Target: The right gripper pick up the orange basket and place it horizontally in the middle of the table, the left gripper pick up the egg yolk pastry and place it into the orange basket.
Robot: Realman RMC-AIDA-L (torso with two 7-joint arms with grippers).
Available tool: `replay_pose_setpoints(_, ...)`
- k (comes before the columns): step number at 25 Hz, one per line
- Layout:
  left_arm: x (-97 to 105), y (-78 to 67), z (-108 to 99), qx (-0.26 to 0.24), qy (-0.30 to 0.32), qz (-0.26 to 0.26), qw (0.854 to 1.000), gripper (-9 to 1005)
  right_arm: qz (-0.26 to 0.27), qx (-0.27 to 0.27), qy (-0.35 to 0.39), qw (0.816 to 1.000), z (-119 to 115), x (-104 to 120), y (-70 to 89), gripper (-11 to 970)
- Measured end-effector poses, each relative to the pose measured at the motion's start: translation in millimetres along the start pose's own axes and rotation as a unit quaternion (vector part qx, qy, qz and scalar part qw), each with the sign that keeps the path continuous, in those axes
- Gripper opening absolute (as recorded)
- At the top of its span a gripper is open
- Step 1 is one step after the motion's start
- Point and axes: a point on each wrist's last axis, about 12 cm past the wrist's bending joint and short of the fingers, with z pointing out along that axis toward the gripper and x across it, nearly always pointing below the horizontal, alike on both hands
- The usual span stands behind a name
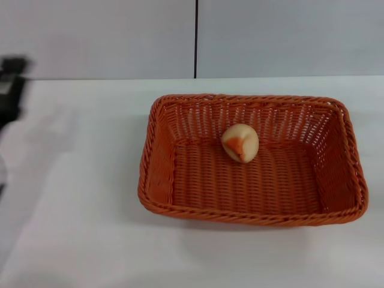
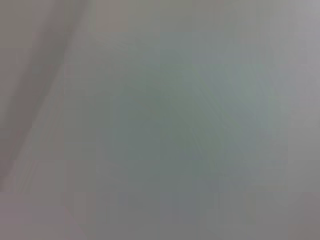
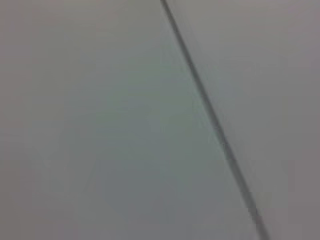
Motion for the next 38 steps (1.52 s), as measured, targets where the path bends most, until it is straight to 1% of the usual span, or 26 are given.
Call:
replay_pose_setpoints(2,-4.2,5.8,-11.5,-0.045,-0.027,0.004,0.999,345,-0.002,0.019,-0.013,1.000,-4.3,-3.7,-5.5,553)
replay_pose_setpoints(3,-8.4,11.1,-20.8,-0.078,-0.047,0.009,0.996,344,-0.003,0.041,-0.025,0.999,-9.4,-7.3,-11.3,553)
replay_pose_setpoints(4,-8.4,11.1,-20.8,-0.078,-0.047,0.009,0.996,344,-0.003,0.041,-0.025,0.999,-9.4,-7.3,-11.3,553)
replay_pose_setpoints(5,-10.7,13.9,-24.6,-0.091,-0.055,0.011,0.994,344,-0.004,0.052,-0.031,0.998,-12.2,-9.2,-14.4,553)
replay_pose_setpoints(6,-14.1,17.6,-29.9,-0.112,-0.070,0.010,0.991,344,-0.006,0.075,-0.045,0.996,-17.9,-13.2,-20.5,553)
replay_pose_setpoints(7,-14.1,17.6,-29.9,-0.112,-0.070,0.010,0.991,343,-0.006,0.075,-0.045,0.996,-17.9,-13.2,-20.5,553)
replay_pose_setpoints(8,-15.8,19.0,-32.9,-0.126,-0.082,0.007,0.989,343,-0.007,0.097,-0.061,0.993,-23.0,-17.3,-26.0,553)
replay_pose_setpoints(9,-15.8,19.0,-32.9,-0.126,-0.082,0.007,0.989,343,-0.007,0.097,-0.061,0.993,-23.0,-17.3,-26.0,553)
replay_pose_setpoints(11,-16.4,19.2,-33.4,-0.133,-0.088,0.006,0.987,342,-0.008,0.126,-0.081,0.989,-29.9,-22.6,-32.9,554)
replay_pose_setpoints(13,-16.5,19.2,-32.8,-0.132,-0.089,0.007,0.987,341,-0.009,0.134,-0.087,0.987,-32.3,-23.9,-34.8,554)
replay_pose_setpoints(19,-15.7,18.8,-25.8,-0.128,-0.089,0.004,0.988,342,-0.007,0.138,-0.086,0.987,-34.5,-22.7,-34.7,553)
replay_pose_setpoints(32,-13.4,20.7,-27.1,-0.140,-0.082,0.001,0.987,345,0.006,0.149,-0.077,0.986,-35.7,-16.1,-34.3,554)
replay_pose_setpoints(35,-13.1,20.6,-28.2,-0.143,-0.080,0.013,0.986,351,0.007,0.150,-0.076,0.986,-36.1,-15.2,-34.0,553)
replay_pose_setpoints(38,-10.0,15.6,-27.2,-0.148,-0.078,0.049,0.985,359,0.008,0.151,-0.075,0.986,-36.9,-15.0,-34.1,553)
